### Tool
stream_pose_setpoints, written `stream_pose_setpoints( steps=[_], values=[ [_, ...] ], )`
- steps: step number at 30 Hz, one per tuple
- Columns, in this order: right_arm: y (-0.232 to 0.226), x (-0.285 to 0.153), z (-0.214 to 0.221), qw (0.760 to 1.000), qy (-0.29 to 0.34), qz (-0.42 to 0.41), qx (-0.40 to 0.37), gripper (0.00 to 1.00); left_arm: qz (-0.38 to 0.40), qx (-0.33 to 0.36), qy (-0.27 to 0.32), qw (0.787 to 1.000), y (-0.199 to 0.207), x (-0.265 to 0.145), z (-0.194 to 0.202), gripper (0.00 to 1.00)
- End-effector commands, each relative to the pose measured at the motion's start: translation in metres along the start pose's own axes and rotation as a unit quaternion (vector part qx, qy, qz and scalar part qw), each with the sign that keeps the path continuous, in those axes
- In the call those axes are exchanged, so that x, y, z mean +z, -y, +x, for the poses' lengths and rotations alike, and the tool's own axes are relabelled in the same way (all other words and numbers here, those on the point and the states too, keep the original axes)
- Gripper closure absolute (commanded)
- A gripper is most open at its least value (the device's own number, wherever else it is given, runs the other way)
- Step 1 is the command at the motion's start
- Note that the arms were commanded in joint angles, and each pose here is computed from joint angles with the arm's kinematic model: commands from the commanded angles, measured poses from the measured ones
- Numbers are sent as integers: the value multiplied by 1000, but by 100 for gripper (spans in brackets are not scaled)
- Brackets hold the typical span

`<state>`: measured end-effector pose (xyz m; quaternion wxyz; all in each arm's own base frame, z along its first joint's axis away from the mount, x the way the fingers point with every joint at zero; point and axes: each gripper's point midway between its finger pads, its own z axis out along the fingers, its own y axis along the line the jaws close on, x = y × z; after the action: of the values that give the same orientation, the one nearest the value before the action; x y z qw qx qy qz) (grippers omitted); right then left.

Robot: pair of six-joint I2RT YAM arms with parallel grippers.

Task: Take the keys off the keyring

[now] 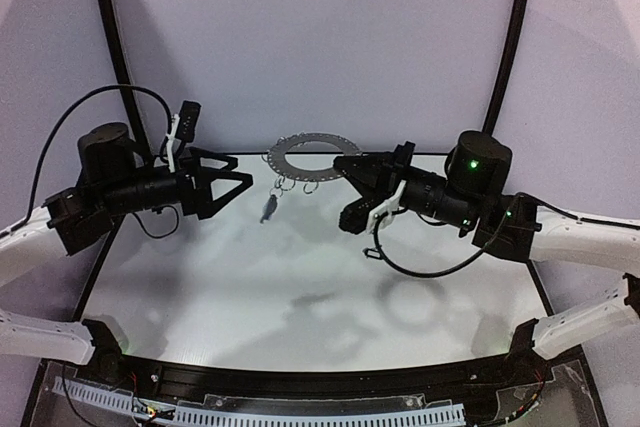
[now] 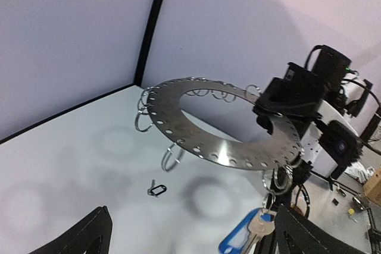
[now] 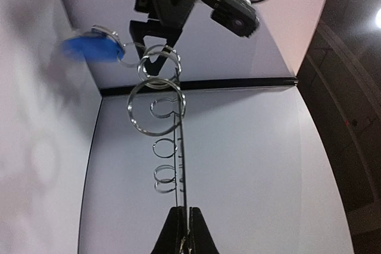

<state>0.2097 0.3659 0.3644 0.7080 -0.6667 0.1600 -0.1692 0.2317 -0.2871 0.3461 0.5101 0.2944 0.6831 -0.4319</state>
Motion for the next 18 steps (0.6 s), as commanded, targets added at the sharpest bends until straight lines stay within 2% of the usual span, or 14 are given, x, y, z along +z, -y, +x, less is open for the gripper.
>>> stream_pose_setpoints(
  steps=[1,7,12,18],
  values=[
    [43,-15,-20,994,50,48,81,100,92,50,41,994,39,-18,-17,5],
    [55,-12,-20,992,50,45,109,100,139,30,14,990,51,-10,-10,15],
    [51,-3,-20,991,43,30,124,100,124,26,16,992,44,-3,-14,28],
    [49,3,-20,990,41,23,136,100,162,51,19,985,57,-9,-13,32]
  ],
)
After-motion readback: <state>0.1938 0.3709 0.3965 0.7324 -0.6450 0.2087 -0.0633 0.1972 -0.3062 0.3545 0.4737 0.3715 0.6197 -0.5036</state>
